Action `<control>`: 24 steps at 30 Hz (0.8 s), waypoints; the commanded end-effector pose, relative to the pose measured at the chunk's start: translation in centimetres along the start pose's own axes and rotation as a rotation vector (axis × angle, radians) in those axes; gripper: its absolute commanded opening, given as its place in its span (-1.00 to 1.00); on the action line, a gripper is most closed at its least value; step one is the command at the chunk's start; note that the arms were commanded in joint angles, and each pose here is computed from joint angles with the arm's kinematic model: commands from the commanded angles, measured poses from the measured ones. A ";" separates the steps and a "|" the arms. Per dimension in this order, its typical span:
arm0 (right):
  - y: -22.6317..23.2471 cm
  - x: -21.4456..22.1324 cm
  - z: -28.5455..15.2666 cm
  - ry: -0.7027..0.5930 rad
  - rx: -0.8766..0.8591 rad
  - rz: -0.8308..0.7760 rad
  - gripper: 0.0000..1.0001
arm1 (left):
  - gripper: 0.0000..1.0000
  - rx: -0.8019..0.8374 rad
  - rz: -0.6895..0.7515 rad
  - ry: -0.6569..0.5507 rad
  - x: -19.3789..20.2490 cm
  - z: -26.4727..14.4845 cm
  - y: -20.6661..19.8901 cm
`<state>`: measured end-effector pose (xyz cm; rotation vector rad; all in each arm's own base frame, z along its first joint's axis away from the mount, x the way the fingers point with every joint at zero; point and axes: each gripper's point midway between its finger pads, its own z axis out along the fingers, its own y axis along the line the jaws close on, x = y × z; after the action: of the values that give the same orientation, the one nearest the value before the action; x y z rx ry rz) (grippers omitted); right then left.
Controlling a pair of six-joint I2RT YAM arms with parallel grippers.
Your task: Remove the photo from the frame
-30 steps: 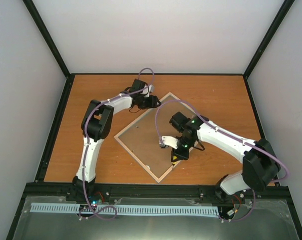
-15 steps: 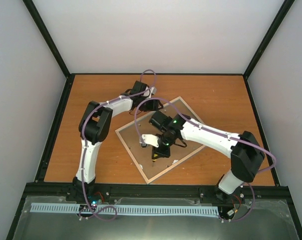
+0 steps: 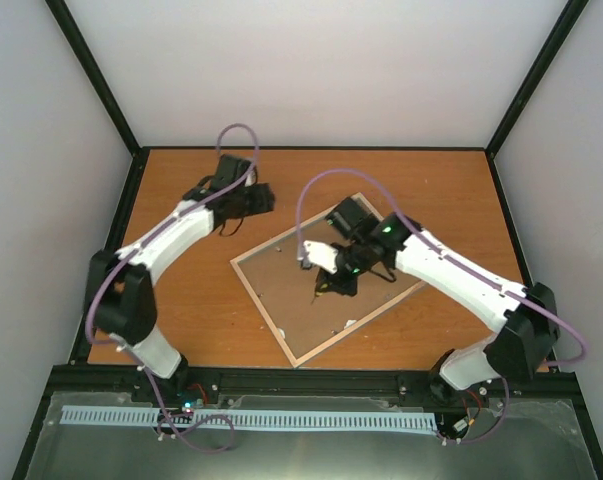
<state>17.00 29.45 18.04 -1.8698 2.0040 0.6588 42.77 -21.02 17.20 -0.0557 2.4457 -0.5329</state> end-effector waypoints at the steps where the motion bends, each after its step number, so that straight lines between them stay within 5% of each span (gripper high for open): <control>1: -3.3 3.2 -2.5 0.001 0.105 0.094 -0.94 | 0.32 -0.197 -0.176 0.053 6.5 -1.9 6.3; 8: -6.1 4.7 -4.8 -0.042 0.186 0.185 -0.94 | 0.20 -0.193 -0.344 0.099 12.5 -2.4 8.6; 24: -6.6 4.5 -4.4 -0.066 0.180 0.211 -0.94 | 0.01 -0.274 -0.407 0.168 16.2 -1.7 10.9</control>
<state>23.04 22.68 17.82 -1.5543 2.1861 0.5487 29.61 -12.80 6.07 -0.6232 2.6487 -0.3814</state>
